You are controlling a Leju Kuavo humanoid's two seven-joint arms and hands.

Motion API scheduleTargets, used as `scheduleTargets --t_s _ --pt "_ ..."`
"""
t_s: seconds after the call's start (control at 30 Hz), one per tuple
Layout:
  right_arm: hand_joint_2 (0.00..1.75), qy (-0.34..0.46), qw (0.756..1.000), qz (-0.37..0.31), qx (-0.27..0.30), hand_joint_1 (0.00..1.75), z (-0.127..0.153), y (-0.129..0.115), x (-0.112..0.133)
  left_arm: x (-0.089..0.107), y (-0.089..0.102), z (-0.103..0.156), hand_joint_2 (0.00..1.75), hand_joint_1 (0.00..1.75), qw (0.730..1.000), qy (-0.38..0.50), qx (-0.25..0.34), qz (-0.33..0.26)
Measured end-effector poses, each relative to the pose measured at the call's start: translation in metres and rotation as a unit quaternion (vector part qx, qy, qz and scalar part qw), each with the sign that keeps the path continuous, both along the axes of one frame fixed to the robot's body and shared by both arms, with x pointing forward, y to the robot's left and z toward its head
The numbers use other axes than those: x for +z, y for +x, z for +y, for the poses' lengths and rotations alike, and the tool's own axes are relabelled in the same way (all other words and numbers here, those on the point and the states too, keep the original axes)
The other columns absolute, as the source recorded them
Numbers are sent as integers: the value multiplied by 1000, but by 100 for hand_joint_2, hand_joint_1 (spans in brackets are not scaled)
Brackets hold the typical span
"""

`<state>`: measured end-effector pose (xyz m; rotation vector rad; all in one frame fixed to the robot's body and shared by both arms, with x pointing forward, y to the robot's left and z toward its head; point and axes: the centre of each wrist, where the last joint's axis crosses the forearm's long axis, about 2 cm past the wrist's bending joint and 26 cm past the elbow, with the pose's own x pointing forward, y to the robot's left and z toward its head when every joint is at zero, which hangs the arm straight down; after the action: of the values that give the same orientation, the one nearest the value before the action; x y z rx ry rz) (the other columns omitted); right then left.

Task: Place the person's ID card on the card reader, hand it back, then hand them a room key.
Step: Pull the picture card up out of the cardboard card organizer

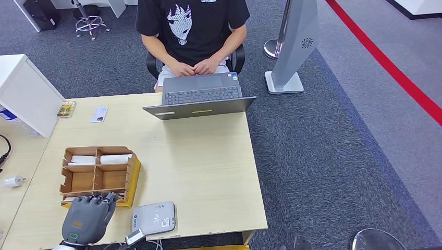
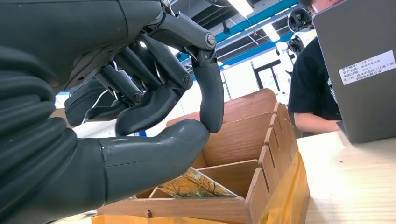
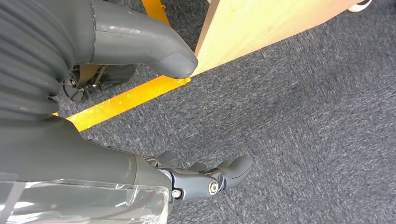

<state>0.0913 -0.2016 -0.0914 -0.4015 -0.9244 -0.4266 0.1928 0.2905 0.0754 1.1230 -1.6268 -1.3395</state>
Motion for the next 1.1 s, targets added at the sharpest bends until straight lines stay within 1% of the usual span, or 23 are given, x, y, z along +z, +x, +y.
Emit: scheduleTargets --t_s 0.1,0.13,0.37,0.63,0.83,1.1 --pt "175 0 1000 0 0 0 0 0 0 0 0 0 175 10 1000 -1 0 -2" --pt "175 0 1000 0 0 0 0 0 0 1 0 0 175 0 1000 -1 1 -4" --pt "175 -5 1000 0 8 0 0 0 0 3 0 -2 175 0 999 1 1 -36" --pt "175 -13 1000 0 22 0 1 1 1 4 -1 -3 175 0 999 -4 0 -53" --pt "175 -13 1000 0 26 0 2 1 1 3 -2 -4 175 0 999 -15 -1 -51" --pt "175 -10 1000 1 25 0 3 1 1 -4 -11 -2 175 0 999 -22 8 -36"
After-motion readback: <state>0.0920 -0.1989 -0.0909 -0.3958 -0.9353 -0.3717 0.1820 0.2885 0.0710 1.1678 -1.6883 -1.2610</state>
